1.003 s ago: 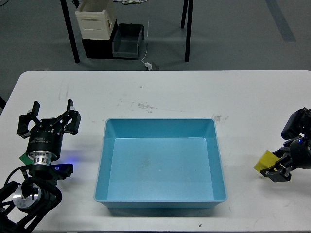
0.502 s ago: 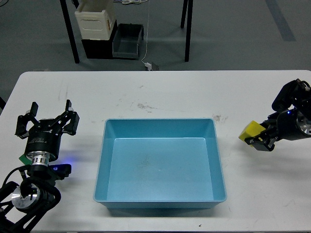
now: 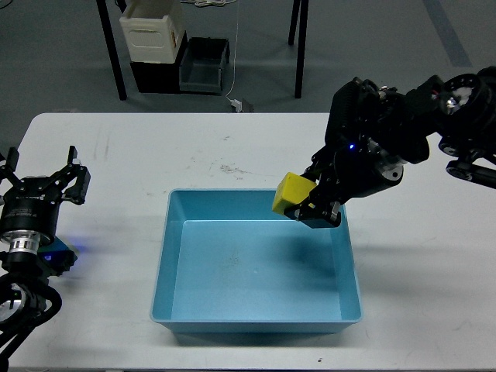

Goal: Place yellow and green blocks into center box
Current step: 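Lift the yellow cube and carry it over the blue tray, then open the right gripper to release the cube and withdraw upward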

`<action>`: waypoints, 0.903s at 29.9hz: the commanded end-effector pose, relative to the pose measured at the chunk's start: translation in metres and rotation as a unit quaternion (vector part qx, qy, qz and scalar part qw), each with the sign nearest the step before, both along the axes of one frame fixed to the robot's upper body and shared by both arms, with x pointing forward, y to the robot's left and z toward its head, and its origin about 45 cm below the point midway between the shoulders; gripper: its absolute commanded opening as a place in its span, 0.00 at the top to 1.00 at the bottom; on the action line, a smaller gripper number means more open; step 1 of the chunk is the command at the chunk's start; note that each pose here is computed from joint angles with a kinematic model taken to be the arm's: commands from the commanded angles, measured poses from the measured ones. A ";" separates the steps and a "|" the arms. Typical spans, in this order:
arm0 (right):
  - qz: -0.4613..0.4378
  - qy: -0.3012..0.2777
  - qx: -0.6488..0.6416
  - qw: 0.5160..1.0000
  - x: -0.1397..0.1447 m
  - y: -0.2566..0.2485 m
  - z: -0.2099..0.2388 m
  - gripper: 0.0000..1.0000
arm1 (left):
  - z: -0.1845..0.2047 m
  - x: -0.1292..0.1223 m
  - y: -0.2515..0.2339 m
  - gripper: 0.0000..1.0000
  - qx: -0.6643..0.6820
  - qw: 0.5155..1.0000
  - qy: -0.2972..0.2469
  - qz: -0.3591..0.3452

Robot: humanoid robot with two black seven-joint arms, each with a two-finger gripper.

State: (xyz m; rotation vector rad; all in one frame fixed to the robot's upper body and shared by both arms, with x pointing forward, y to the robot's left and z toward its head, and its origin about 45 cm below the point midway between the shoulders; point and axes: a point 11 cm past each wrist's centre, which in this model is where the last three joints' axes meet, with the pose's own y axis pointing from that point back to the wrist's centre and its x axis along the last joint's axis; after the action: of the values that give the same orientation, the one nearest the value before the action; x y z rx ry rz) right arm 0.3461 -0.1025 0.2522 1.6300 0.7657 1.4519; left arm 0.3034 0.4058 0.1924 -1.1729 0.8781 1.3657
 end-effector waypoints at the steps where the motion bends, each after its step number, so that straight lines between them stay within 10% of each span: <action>1: 0.006 0.012 -0.039 0.999 0.000 0.007 -0.031 0.71 | 0.025 -0.002 0.041 0.00 0.096 0.995 0.002 0.001; 7: 0.002 0.028 -0.045 0.999 -0.001 0.030 -0.061 0.02 | 0.071 -0.003 0.092 0.00 0.321 0.947 0.005 -0.027; 13: -0.011 0.032 -0.008 0.999 0.002 0.043 -0.052 0.02 | 0.100 0.005 0.117 0.00 0.559 0.825 0.016 -0.082; 19: -0.076 0.019 0.176 0.981 0.030 0.043 0.014 0.02 | 0.122 0.007 0.112 0.07 0.782 0.591 0.019 -0.194; 27: -0.108 0.045 0.392 0.912 -0.002 0.013 0.062 0.01 | 0.148 0.004 0.078 0.03 0.905 0.309 -0.028 -0.291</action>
State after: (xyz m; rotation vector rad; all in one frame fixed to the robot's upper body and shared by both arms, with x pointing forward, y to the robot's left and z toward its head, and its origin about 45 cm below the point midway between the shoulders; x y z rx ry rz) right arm 0.3570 -0.0684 0.3012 2.2127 0.1247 1.6128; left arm 0.3098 0.5048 0.3338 0.7748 -0.4783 0.9088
